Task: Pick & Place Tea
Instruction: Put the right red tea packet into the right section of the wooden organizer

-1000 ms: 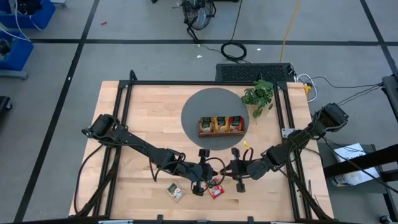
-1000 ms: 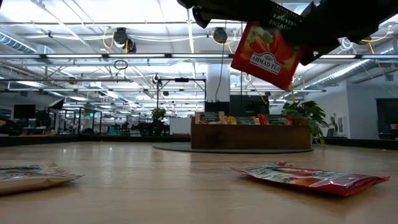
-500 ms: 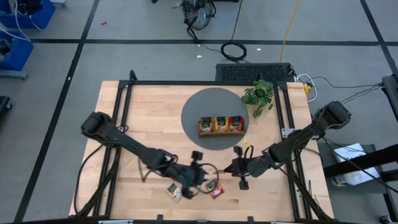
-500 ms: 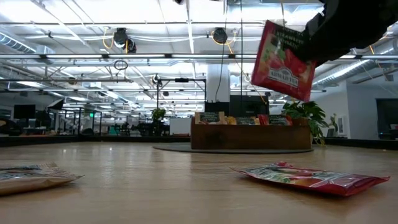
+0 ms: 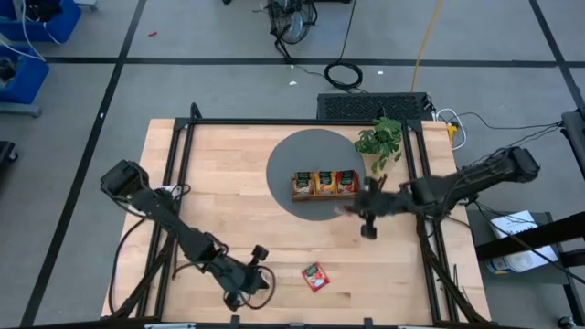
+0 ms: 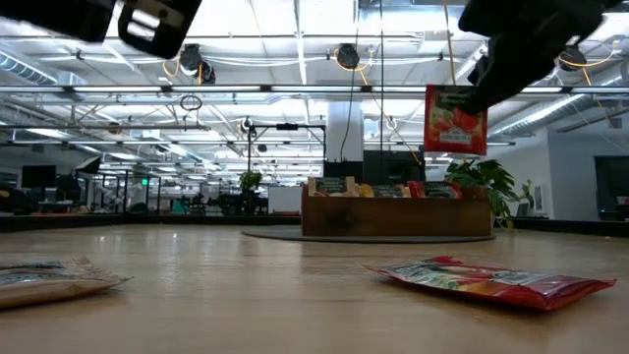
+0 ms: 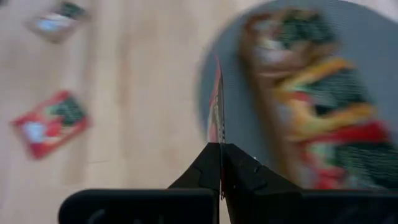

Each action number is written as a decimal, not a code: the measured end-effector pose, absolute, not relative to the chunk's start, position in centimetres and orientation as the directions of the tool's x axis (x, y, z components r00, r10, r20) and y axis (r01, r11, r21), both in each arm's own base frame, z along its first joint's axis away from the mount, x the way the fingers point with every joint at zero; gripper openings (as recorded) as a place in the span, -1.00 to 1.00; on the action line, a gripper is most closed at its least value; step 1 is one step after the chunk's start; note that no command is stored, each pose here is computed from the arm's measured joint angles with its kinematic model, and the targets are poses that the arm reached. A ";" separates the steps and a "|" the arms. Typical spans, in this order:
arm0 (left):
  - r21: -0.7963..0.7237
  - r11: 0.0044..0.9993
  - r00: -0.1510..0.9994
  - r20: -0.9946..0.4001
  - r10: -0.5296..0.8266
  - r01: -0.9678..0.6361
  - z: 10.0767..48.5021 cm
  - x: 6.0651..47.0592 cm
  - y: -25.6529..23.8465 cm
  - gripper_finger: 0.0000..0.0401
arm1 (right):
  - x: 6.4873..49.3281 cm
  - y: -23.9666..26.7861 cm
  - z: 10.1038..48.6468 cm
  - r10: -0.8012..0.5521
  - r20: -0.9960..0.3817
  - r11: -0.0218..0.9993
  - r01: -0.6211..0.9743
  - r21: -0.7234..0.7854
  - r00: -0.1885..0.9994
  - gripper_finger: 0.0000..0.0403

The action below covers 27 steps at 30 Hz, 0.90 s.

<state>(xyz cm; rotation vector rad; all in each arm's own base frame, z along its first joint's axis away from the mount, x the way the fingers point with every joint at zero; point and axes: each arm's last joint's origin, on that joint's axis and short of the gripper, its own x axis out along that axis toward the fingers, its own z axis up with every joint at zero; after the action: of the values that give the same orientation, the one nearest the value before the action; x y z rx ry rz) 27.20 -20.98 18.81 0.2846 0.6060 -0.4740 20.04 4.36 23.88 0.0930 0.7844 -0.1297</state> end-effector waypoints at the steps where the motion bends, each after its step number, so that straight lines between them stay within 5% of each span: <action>1: 0.123 0.852 0.730 -0.586 -0.351 0.508 18.2 27.0 -20.8 -0.95 | 20.0 3.7 24.5 -0.110 -0.726 0.985 0.172 0.012 0.679 -1.00; 9: 0.115 0.872 0.809 -0.446 -0.382 0.475 15.4 25.7 -18.7 -0.90 | 20.4 -1.7 26.7 -0.137 -0.771 0.986 0.158 -0.047 0.621 -1.00; 15: 0.117 0.872 0.809 -0.447 -0.381 0.476 14.8 25.3 -18.3 -0.98 | 20.5 -4.0 25.4 -0.082 -0.822 0.995 0.087 -0.039 0.564 -1.00; 27: 0.124 0.868 0.808 -0.448 -0.383 0.481 14.8 25.3 -18.4 -0.83 | 21.3 -6.2 20.6 -0.088 -0.867 0.992 0.118 -0.034 0.490 -1.00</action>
<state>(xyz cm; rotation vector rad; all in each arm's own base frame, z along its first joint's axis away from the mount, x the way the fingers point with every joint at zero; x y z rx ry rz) 25.27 -18.42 14.79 0.2376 0.4266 -0.4668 21.33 -6.19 20.64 0.0308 1.0515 -0.1249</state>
